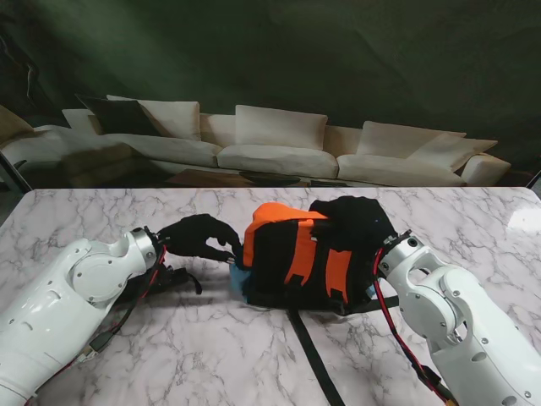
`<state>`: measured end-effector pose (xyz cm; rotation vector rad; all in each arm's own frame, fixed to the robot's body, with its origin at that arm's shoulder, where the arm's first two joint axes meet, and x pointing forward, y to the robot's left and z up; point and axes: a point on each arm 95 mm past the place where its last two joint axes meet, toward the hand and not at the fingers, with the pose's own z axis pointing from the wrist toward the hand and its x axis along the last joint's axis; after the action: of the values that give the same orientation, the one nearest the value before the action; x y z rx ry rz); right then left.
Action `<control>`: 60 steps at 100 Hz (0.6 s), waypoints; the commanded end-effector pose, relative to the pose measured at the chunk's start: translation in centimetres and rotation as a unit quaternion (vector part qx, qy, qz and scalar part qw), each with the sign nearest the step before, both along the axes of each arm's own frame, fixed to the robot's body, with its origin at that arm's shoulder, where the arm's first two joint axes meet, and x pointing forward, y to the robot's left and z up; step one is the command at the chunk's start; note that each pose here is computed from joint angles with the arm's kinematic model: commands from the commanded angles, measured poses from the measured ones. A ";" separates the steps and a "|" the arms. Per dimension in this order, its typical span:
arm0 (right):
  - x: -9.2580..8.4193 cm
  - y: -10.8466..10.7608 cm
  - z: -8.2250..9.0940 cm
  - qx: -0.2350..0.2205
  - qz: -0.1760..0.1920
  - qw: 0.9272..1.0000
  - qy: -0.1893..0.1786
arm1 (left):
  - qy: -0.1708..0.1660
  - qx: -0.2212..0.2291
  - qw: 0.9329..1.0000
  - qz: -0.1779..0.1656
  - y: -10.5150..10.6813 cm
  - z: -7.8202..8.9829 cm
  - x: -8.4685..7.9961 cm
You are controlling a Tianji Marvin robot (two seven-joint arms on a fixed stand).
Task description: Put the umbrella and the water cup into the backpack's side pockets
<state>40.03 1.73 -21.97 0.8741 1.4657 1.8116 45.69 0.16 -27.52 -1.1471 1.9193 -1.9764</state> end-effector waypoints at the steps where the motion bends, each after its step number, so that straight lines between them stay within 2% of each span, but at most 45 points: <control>1: 0.1 -0.1 -0.7 -0.003 -0.001 1.000 0.005 | 0.012 0.004 1.000 -0.004 -0.8 -0.6 0.2; 15: 0.3 0.0 -0.9 -0.005 0.000 1.000 -0.002 | 0.039 -0.011 0.999 -0.004 -1.6 -1.3 0.5; 37: 0.4 0.2 -1.0 -0.005 -0.001 1.000 -0.003 | 0.040 -0.014 0.999 -0.018 -2.5 -1.4 0.4; 60: 0.4 0.3 -1.1 -0.004 0.000 1.000 -0.004 | 0.037 0.044 0.997 -0.042 -2.4 -1.5 0.4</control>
<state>40.52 1.96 -22.44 0.8497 1.4547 1.8168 46.10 -2.12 -29.14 -1.1678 2.0410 -1.9335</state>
